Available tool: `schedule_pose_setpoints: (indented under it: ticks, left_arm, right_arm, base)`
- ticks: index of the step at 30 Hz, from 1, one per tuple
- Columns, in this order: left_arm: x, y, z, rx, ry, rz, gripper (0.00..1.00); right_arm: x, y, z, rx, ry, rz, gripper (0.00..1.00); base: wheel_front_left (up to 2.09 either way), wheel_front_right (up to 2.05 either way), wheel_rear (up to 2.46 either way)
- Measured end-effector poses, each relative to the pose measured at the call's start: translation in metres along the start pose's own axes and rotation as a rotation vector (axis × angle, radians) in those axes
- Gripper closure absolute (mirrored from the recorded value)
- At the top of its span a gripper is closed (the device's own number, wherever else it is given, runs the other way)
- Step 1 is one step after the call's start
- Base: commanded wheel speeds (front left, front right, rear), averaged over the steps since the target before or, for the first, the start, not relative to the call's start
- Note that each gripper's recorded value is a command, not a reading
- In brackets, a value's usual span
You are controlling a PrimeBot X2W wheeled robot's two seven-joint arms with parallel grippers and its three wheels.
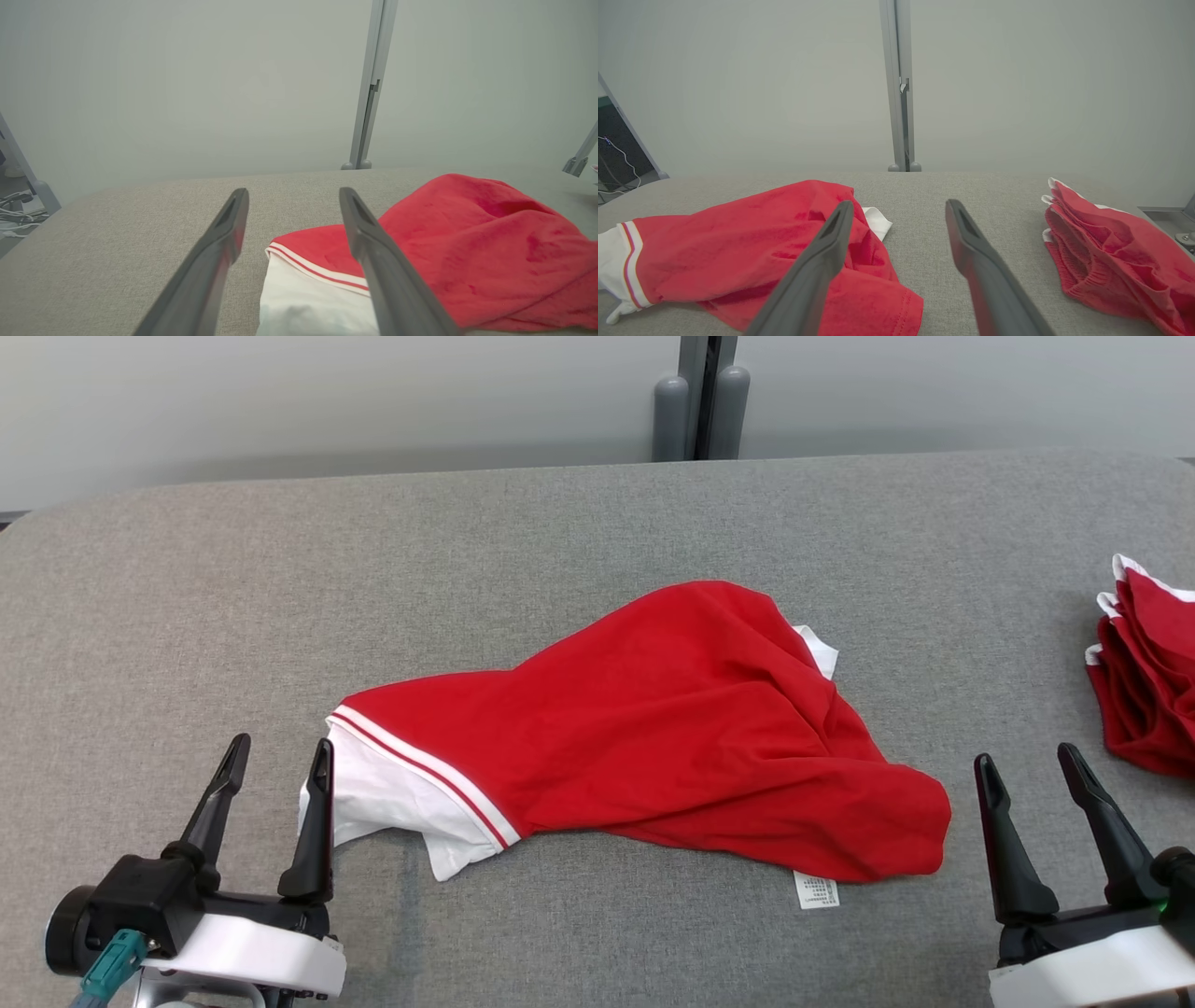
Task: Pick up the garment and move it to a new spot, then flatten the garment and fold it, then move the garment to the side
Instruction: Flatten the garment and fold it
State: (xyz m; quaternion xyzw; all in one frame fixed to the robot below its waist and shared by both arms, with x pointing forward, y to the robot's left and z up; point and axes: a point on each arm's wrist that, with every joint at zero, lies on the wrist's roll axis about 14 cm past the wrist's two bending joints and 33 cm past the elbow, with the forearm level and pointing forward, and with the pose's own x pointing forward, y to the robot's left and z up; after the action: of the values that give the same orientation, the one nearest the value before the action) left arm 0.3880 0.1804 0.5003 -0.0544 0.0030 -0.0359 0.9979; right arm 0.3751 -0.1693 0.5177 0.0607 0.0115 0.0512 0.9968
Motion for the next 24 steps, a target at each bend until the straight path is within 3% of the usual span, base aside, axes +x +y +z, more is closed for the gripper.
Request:
schedule_pose_setpoints:
  ticks: [6, 17, 24]
  left_arm:
    - [-0.001, 0.0, 0.0, 0.001, 0.0, -0.001, 0.0]
    - [0.006, -0.001, -0.008, -0.008, 0.02, -0.002, 0.0]
    - [0.012, 0.001, -0.012, -0.008, 0.026, -0.002, 0.0]
  right_arm:
    - [0.001, -0.001, -0.006, 0.01, 0.019, -0.002, 0.0]
    - [-0.025, 0.006, -0.112, 0.14, 0.356, -0.013, 0.0]
    - [-0.011, 0.017, -0.135, 0.172, 0.402, 0.015, 0.0]
  base:
    - [0.0, 0.0, 0.0]
    - [0.0, 0.0, 0.0]
    - [0.0, 0.0, 0.0]
